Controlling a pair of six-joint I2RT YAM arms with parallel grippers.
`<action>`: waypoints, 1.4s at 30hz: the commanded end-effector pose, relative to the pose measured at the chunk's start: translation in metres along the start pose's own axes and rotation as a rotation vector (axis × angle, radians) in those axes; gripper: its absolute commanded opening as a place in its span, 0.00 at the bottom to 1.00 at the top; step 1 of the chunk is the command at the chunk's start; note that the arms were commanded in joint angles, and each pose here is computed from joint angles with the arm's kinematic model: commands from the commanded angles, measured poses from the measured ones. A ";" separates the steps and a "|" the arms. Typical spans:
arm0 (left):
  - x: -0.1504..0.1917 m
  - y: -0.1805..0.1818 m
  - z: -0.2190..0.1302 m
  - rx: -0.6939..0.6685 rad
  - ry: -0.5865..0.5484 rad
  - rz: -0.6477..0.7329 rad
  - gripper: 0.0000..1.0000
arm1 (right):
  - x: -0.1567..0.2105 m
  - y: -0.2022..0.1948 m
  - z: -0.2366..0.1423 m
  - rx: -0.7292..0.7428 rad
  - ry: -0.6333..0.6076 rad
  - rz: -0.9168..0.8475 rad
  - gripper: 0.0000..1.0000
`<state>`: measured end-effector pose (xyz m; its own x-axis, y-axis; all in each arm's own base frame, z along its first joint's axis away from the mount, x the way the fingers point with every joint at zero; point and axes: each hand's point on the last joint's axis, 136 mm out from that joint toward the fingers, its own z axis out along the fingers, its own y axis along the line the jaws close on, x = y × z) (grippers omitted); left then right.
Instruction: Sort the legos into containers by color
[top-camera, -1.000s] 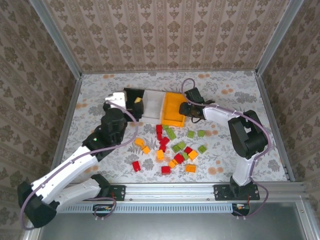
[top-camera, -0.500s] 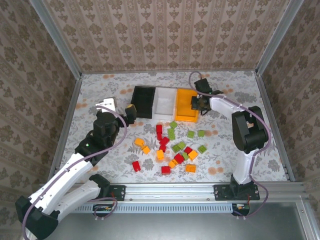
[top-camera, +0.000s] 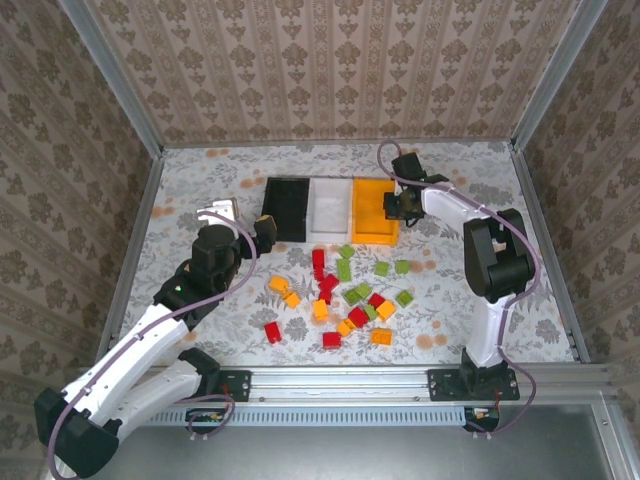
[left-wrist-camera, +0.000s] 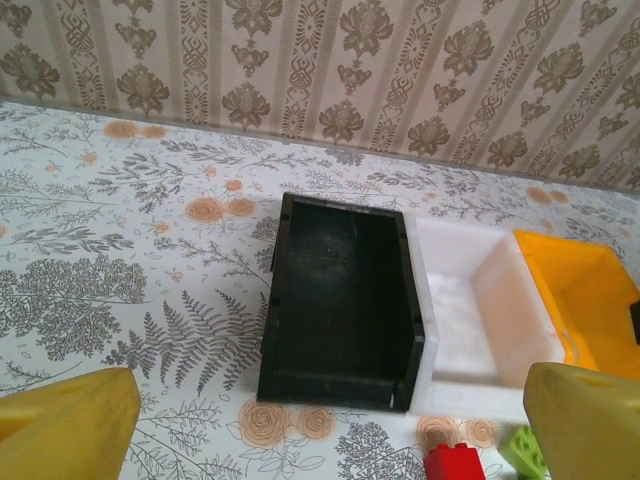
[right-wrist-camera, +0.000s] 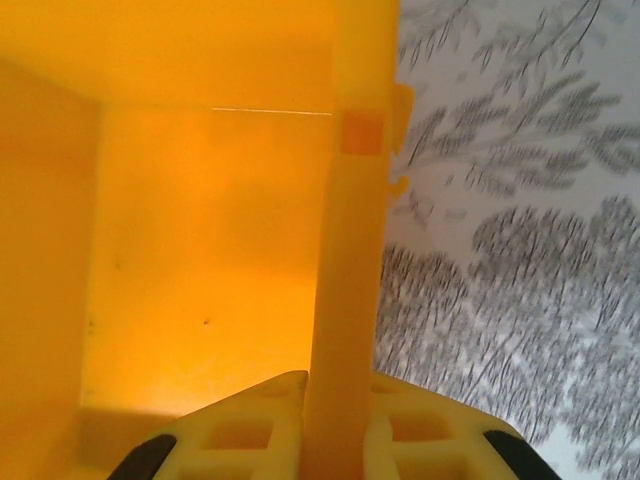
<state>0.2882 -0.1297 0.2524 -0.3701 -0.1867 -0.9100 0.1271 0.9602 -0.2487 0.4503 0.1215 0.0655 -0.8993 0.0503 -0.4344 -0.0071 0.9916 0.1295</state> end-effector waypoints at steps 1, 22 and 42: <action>0.006 0.003 -0.001 0.007 0.022 -0.026 1.00 | 0.044 0.012 -0.012 -0.036 0.103 -0.056 0.00; 0.015 0.010 0.001 0.013 0.068 -0.051 1.00 | 0.019 -0.004 -0.008 0.044 0.109 -0.021 0.00; 0.029 0.000 0.003 0.078 0.114 -0.074 1.00 | 0.001 -0.013 -0.058 0.053 -0.043 0.058 0.63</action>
<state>0.2833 -0.1329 0.2272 -0.4707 -0.2013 -0.8590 0.1604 0.9379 -0.3077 0.4287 0.1033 0.0773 -0.9238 0.0513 -0.3794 0.0263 0.9971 0.0709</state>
